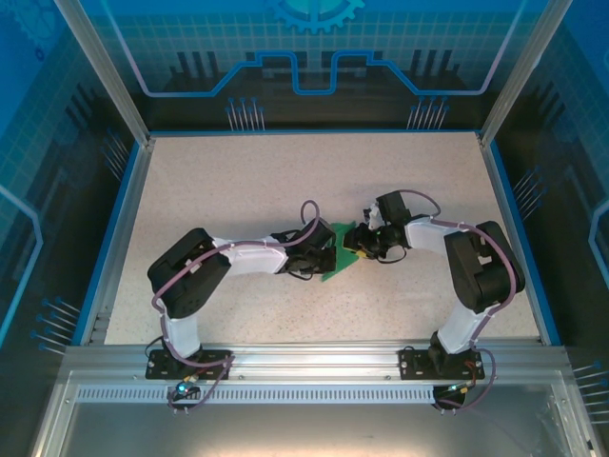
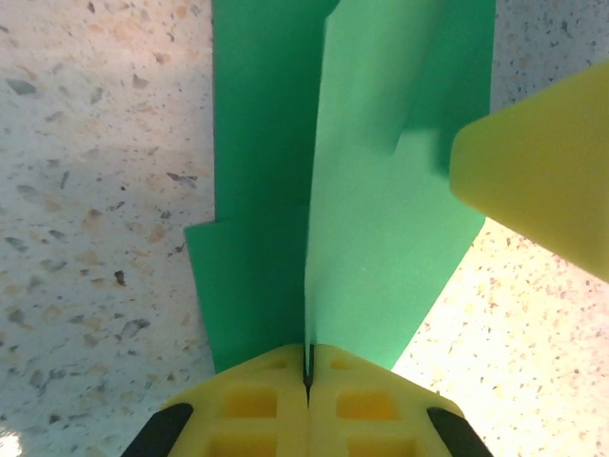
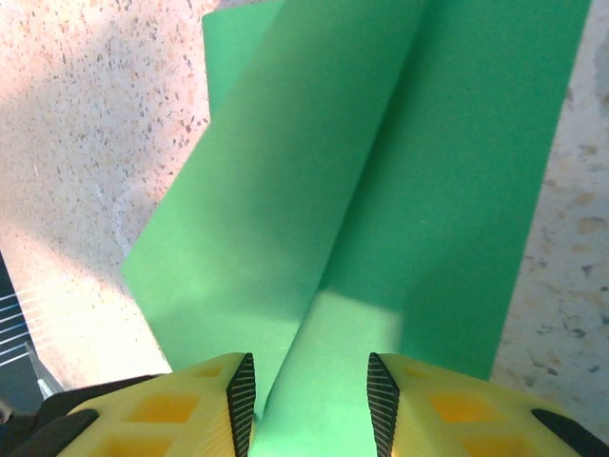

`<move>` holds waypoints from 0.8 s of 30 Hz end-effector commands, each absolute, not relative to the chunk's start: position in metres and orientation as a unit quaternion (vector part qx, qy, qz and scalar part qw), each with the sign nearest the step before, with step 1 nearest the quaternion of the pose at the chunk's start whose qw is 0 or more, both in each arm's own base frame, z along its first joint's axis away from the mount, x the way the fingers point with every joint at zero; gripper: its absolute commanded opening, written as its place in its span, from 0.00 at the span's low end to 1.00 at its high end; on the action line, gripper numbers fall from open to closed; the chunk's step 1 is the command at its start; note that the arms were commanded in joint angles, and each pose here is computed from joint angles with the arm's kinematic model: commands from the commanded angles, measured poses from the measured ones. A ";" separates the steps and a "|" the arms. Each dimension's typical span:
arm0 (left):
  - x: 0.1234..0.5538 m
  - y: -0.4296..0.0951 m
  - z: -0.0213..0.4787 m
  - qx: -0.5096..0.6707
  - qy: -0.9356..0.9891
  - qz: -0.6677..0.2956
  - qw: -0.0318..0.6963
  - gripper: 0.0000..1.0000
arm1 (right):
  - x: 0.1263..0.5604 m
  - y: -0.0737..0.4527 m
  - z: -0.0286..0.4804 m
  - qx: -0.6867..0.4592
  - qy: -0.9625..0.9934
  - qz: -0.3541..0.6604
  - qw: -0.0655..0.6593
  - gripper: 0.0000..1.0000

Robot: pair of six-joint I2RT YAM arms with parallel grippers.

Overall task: Fold a paper plane with a square sheet of paper (pick it up from the middle)
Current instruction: Fourth fold the wing at the center of the table.

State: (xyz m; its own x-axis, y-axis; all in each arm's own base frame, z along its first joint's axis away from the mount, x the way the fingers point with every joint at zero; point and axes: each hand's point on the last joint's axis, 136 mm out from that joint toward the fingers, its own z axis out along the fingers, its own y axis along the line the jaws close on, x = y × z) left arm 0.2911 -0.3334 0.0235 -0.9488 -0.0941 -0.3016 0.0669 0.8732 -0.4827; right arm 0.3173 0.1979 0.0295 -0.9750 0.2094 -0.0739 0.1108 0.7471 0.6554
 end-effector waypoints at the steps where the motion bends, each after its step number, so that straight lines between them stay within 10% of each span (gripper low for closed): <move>1: 0.289 -0.351 0.036 -0.024 0.933 -0.331 0.138 0.06 | 0.317 0.201 0.036 0.068 0.926 0.364 0.075 0.39; 24: 0.296 -0.342 0.026 -0.109 0.891 -0.427 0.112 0.05 | 0.312 0.208 0.013 0.022 0.955 0.292 0.050 0.38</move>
